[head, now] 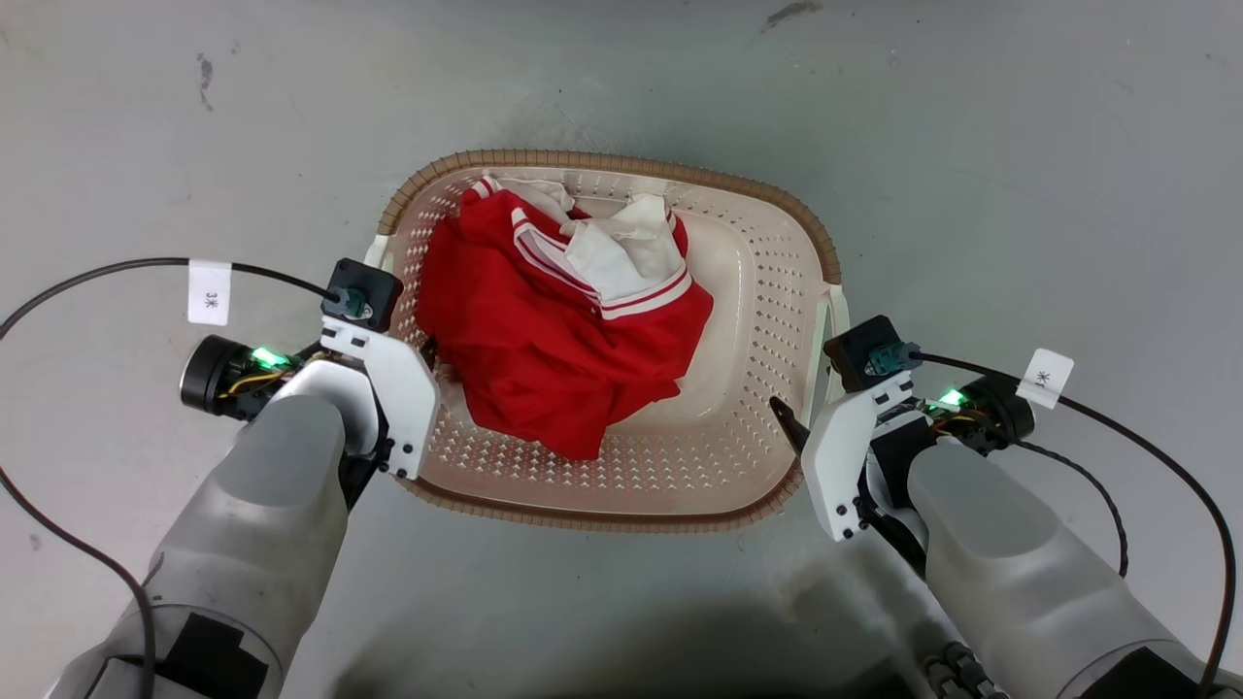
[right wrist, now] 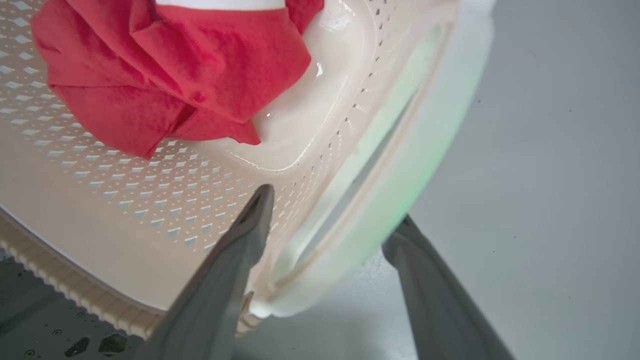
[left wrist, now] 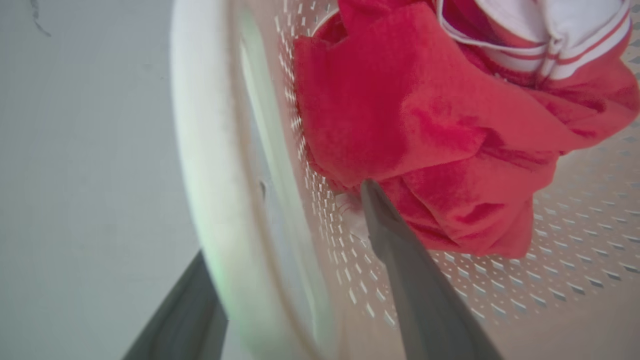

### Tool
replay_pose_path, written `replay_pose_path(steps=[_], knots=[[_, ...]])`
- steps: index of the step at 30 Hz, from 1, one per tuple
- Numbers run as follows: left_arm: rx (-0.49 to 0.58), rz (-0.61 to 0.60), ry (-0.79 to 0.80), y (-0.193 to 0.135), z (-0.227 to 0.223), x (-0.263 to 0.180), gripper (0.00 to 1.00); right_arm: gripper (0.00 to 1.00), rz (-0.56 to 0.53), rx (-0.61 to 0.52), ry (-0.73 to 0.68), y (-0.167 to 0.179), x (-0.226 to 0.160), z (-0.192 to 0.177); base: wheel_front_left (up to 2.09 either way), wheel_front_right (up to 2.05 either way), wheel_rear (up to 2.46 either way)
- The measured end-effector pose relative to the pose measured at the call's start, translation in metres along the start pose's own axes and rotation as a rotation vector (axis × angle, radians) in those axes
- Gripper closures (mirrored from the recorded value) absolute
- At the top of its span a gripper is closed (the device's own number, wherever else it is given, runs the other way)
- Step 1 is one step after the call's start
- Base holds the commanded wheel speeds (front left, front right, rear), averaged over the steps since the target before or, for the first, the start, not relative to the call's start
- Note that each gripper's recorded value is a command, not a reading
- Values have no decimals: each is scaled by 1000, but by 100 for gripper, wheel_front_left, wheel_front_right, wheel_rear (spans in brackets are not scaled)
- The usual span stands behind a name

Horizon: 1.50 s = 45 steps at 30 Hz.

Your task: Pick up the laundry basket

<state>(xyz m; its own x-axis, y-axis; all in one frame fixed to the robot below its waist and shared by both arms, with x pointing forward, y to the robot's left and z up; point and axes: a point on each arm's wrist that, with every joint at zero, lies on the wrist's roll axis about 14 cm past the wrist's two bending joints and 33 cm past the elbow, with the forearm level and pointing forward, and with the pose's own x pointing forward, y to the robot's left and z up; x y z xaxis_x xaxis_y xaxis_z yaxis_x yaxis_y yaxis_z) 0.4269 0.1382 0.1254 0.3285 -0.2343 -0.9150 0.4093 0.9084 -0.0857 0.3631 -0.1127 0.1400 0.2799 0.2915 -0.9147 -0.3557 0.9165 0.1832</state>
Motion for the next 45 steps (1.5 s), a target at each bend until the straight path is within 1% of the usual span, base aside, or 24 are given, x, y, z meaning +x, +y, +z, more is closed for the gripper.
replay_pose_path(steps=[1,2,3,4,6,15,22,33,45], knots=[[-2,-3,8,-1,-2,1,0,0,1,2,4,0,0,-1,0,0,0],[-3,-7,21,-3,-4,1,0,28,3,4,15,1,1,-3,0,0,0],[1,-11,25,-4,-5,1,83,100,4,6,20,1,1,-4,0,0,0],[5,-15,31,-5,-5,2,100,100,5,6,21,1,1,-4,0,0,0],[1,-27,58,-9,-9,2,100,100,8,8,34,2,1,-7,0,0,0],[-4,-41,46,-11,-4,-2,100,100,-5,7,18,-1,-3,-1,0,0,0],[-14,-46,52,-15,-5,-15,100,100,-14,-12,7,-2,-12,6,0,0,0],[-22,-55,60,-31,-6,-49,100,100,-31,-35,-7,4,-39,14,0,0,0],[-47,-52,68,-49,-20,-97,100,100,-44,-55,-20,19,-79,9,0,0,0]])
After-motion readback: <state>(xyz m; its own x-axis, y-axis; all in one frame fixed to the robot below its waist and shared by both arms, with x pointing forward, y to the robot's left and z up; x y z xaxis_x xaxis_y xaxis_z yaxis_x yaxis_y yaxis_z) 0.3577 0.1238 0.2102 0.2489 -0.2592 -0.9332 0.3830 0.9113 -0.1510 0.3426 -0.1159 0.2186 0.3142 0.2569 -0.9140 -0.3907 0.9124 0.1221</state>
